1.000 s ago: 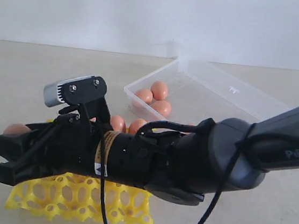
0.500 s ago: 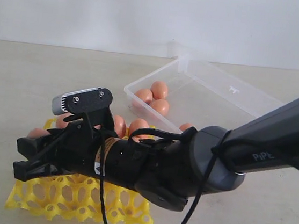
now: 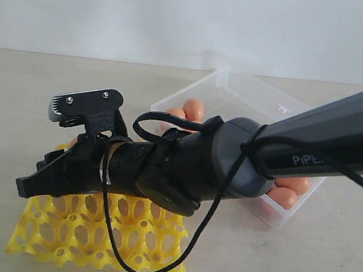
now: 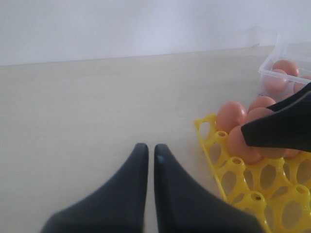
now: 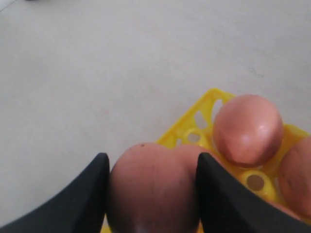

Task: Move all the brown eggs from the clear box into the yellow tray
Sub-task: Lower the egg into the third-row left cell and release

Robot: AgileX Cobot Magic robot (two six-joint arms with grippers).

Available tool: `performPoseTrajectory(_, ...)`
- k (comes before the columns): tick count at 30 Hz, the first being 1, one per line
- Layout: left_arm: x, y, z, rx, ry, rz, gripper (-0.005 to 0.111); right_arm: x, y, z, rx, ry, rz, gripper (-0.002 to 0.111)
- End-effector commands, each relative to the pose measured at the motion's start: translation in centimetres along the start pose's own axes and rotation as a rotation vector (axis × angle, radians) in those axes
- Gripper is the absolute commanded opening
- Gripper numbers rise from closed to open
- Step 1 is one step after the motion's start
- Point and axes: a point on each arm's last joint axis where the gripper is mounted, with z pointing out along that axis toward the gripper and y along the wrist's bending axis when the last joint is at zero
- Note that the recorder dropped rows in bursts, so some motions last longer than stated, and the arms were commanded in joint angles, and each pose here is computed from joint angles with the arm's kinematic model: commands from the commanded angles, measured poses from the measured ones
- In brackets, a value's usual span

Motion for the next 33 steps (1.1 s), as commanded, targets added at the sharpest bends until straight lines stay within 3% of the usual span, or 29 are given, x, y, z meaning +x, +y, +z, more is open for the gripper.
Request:
performPoseTrajectory(1, 0.07, -0.02, 0.02, 0.003, -0.003, 0.004, 0.004, 0.03, 1.18, 0.01, -0.054, -0.001, -0.119, 0.000)
performPoseTrajectory(4, 0.07, -0.02, 0.02, 0.003, -0.003, 0.004, 0.004, -0.01, 1.56, -0.02, -0.096, -0.011, -0.204, 0.000)
performPoseTrajectory(13, 0.07, -0.02, 0.02, 0.003, -0.003, 0.004, 0.004, 0.08, 1.50, -0.01, -0.091, -0.001, -0.217, 0.001)
performPoseTrajectory(20, 0.07, -0.02, 0.02, 0.003, -0.003, 0.004, 0.004, 0.09, 1.51, -0.01, -0.092, -0.001, -0.221, 0.033)
performPoseTrajectory(22, 0.07, -0.02, 0.02, 0.003, -0.003, 0.004, 0.004, 0.09, 1.51, -0.01, -0.092, -0.001, -0.221, 0.038)
performPoseTrajectory(33, 0.07, -0.02, 0.02, 0.003, -0.003, 0.004, 0.004, 0.09, 1.51, -0.01, -0.092, -0.001, -0.221, 0.040)
